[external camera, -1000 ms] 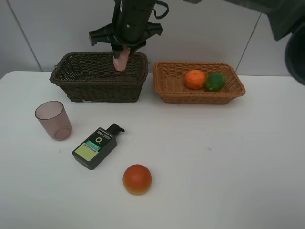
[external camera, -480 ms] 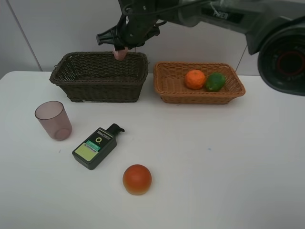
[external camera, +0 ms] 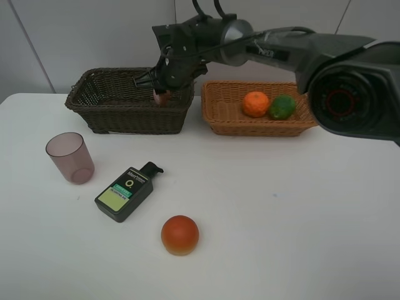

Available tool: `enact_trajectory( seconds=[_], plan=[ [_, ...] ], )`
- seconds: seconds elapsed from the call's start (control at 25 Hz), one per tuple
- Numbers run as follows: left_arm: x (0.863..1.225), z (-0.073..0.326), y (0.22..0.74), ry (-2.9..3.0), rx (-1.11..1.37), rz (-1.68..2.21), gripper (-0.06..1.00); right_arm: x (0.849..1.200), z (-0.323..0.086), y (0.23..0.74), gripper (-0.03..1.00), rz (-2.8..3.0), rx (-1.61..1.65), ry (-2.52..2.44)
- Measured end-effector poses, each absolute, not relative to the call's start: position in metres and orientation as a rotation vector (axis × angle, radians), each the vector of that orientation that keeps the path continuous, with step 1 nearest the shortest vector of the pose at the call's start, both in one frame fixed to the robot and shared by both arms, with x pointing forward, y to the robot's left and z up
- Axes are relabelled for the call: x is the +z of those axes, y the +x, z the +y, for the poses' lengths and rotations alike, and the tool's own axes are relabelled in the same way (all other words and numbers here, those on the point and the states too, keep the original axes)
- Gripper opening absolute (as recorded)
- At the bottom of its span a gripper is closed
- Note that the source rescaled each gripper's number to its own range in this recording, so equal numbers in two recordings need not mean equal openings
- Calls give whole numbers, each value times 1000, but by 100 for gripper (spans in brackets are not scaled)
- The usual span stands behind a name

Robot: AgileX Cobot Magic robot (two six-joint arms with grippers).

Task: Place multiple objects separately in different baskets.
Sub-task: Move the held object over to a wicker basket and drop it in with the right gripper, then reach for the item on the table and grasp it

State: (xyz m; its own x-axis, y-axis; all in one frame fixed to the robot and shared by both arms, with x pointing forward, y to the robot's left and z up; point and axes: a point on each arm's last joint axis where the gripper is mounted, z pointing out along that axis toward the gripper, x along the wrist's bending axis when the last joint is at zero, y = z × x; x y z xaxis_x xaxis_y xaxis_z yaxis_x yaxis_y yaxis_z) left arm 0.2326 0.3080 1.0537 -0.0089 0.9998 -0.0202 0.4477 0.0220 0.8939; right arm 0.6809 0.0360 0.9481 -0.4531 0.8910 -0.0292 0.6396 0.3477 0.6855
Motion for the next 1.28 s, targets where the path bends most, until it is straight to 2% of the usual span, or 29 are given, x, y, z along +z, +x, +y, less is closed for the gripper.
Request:
enact_trajectory(
  seconds=[0.6, 0.68, 0.92, 1.04, 1.2, 1.28],
  plan=[
    [1054, 308, 233, 1523, 939, 1556, 95, 940, 36, 681, 1, 2226, 843, 1345],
    [1054, 308, 233, 1523, 939, 1556, 95, 941, 36, 681, 10, 2225, 845, 1345],
    [1054, 308, 233, 1523, 939, 1556, 95, 954, 36, 681, 62, 2207, 878, 1337],
    [1054, 308, 233, 1523, 939, 1556, 95, 963, 35, 680, 72, 2200, 884, 1338],
    [1054, 308, 233, 1523, 939, 1556, 95, 984, 29, 674, 74, 2198, 860, 1364],
    [1054, 308, 233, 1523, 939, 1556, 95, 1001, 25, 670, 79, 2191, 852, 1374]
  ],
)
